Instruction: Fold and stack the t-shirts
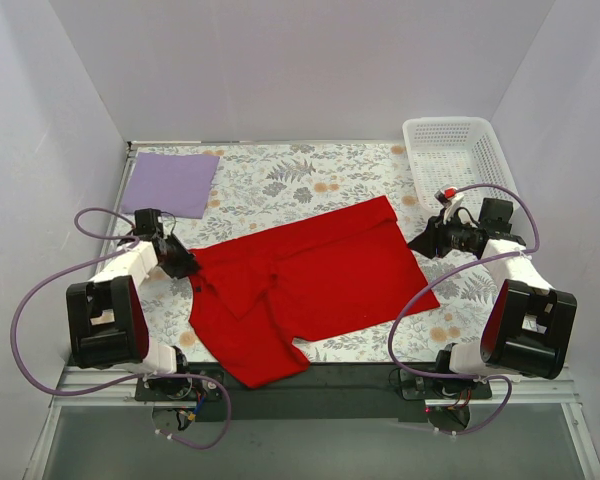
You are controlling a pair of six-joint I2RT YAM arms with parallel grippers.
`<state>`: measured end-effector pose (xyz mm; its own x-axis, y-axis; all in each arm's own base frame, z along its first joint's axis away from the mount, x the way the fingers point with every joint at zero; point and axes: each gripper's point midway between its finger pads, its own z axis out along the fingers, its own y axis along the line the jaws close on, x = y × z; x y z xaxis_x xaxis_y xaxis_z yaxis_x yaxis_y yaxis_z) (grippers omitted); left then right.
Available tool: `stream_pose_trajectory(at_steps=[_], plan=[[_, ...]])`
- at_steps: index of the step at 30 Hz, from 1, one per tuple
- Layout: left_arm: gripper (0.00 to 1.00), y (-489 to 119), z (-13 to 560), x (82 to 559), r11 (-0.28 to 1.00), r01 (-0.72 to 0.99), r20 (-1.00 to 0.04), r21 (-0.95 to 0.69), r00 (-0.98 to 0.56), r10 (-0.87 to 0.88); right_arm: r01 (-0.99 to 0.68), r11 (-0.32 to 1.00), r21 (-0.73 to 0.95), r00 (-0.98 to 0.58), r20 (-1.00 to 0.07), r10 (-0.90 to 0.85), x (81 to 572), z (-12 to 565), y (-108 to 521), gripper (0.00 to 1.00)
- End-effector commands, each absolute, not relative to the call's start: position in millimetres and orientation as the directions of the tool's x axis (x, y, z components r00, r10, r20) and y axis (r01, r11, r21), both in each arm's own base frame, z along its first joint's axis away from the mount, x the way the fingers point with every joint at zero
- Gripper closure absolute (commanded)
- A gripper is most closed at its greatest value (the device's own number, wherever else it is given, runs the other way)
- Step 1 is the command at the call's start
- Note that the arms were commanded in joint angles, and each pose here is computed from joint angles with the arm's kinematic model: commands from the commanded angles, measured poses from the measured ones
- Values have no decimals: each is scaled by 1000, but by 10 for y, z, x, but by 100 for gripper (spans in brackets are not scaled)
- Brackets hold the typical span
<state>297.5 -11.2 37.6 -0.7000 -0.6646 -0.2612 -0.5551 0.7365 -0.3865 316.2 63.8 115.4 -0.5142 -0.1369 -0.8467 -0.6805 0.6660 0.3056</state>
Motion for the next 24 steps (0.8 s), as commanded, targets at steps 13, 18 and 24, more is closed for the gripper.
stream_pose_trajectory(at_steps=[13,18,24], plan=[[71,107,750,3416,813,-458,-377,-360,-726,-576,-700,651,292,-488,-862,-139,3234,1255,619,57],[71,134,657,3464,837,-451,-358,-310,-761,-542,-699,651,295,-492,-859,-139,3238,1242,621,57],[73,50,544,3501,848,-437,-328,-300,-787,-522,-697,650,303,-500,-855,-137,3232,1218,623,57]])
